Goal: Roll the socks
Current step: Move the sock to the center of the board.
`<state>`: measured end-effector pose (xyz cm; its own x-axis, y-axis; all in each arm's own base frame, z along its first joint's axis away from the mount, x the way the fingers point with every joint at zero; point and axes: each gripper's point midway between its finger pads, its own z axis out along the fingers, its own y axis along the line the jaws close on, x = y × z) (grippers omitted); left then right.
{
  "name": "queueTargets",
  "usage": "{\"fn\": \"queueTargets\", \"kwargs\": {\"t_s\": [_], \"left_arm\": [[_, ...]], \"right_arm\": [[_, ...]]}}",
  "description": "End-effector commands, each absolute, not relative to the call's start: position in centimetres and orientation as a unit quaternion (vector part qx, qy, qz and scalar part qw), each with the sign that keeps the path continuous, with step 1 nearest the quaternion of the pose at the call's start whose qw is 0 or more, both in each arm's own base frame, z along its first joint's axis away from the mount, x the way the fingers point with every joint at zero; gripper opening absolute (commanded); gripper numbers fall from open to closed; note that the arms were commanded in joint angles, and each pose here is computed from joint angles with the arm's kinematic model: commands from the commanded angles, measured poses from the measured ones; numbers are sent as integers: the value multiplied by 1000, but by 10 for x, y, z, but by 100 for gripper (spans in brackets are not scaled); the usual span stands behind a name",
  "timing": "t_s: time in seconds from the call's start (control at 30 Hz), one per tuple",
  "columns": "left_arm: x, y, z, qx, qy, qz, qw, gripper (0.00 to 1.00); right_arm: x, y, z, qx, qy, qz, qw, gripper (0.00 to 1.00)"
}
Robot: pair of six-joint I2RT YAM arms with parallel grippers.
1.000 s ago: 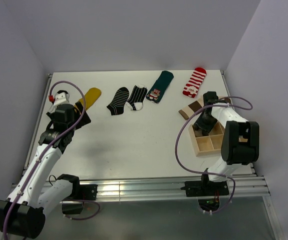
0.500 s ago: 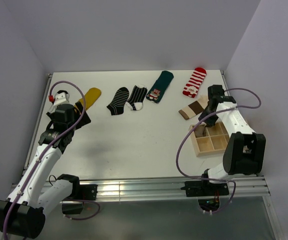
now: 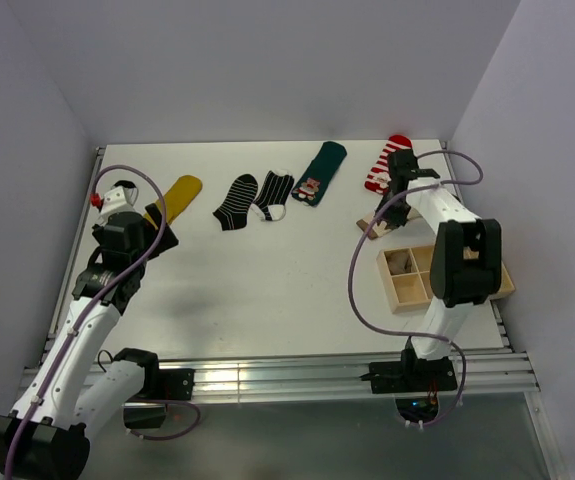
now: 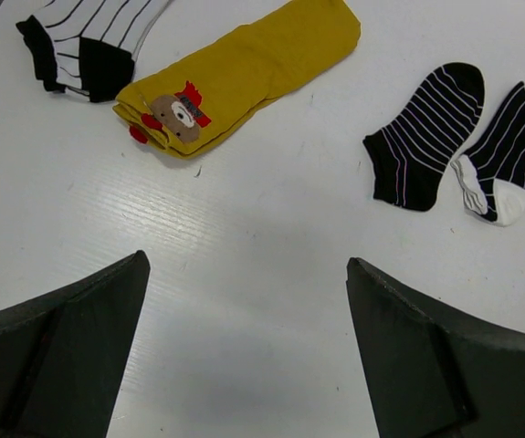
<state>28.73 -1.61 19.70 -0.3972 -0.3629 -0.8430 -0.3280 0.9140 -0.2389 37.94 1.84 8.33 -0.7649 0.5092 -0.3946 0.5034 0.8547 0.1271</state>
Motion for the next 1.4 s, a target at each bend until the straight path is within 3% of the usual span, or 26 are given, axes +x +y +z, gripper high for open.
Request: {"fn": "queueTargets", "kwargs": {"t_s": [0.0,0.43,0.9,1.07,1.37], "left_arm": [[289,-11,208,-209,820,-9,532,95],[289,-7,208,-212,818,0,534,95],[286,-8,215,-212,811,-9,545,95],[286,-12,217,-203,811,-22,548,95],[285,-27,231,-176,802,-64,567,95]], "right_arm": [[409,21,77,268,938,14,221,31],[415,53,12,230,964,-13,133,27],[284,210,-13,87,993,49,59,29],[253,257,2,34,992,92,80,30],[272,276,70,-45,966,138,214,31]]}}
